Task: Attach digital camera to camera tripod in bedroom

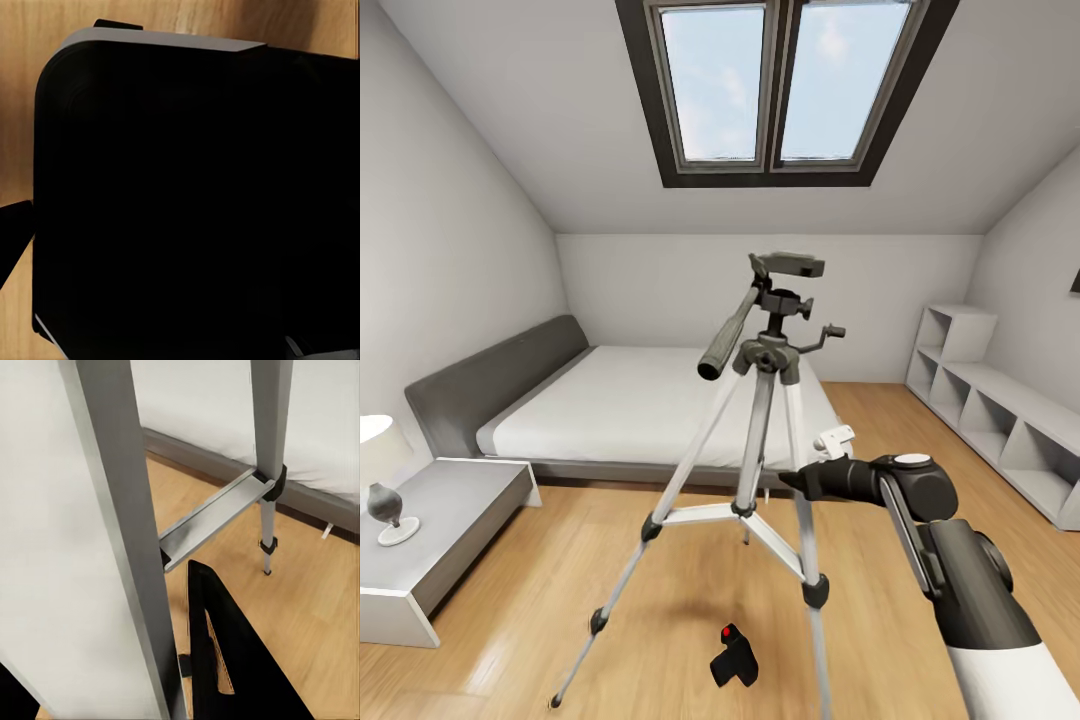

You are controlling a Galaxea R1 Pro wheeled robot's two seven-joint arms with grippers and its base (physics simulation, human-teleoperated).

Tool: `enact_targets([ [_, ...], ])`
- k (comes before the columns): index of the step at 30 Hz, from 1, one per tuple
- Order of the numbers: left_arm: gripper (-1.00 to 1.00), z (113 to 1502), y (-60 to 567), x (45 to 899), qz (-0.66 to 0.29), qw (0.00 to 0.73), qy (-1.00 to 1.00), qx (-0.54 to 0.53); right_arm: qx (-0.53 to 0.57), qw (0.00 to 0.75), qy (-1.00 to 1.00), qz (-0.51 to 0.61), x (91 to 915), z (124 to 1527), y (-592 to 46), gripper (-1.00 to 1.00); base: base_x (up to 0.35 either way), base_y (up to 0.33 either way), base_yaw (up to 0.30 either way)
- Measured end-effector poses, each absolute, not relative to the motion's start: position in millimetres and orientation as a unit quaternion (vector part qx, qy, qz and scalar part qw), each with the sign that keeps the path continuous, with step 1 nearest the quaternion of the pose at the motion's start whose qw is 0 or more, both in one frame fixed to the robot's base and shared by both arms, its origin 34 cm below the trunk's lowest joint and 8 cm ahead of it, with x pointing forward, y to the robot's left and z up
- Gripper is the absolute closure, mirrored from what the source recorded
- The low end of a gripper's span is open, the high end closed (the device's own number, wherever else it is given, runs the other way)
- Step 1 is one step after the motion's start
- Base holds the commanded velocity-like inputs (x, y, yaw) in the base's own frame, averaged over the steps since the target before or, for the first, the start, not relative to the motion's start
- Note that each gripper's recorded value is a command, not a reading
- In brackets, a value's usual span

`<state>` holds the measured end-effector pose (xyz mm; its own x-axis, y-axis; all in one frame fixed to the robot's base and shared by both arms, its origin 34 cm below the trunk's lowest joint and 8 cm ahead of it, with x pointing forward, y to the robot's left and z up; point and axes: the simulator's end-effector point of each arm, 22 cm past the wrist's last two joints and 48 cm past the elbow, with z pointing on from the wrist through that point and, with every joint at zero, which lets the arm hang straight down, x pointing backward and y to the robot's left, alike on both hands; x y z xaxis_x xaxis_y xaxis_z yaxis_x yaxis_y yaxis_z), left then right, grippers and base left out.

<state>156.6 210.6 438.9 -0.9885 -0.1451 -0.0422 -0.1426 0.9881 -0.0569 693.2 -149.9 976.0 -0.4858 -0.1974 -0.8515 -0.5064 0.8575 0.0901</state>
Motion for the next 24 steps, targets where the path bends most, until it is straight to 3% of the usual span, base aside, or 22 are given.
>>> enact_targets([
  [10, -1.00, 439, 204, 157, -0.031, 0.023, 0.997, -0.072, -0.205, 0.460, 0.851, 0.149, 695, 973, -171, 1.00, 0.000, -0.025, 0.000],
  [24, -1.00, 439, 202, 157, -0.032, 0.023, 0.997, -0.073, -0.203, 0.459, 0.855, 0.130, 697, 971, -190, 1.00, 0.000, -0.240, 0.000],
])
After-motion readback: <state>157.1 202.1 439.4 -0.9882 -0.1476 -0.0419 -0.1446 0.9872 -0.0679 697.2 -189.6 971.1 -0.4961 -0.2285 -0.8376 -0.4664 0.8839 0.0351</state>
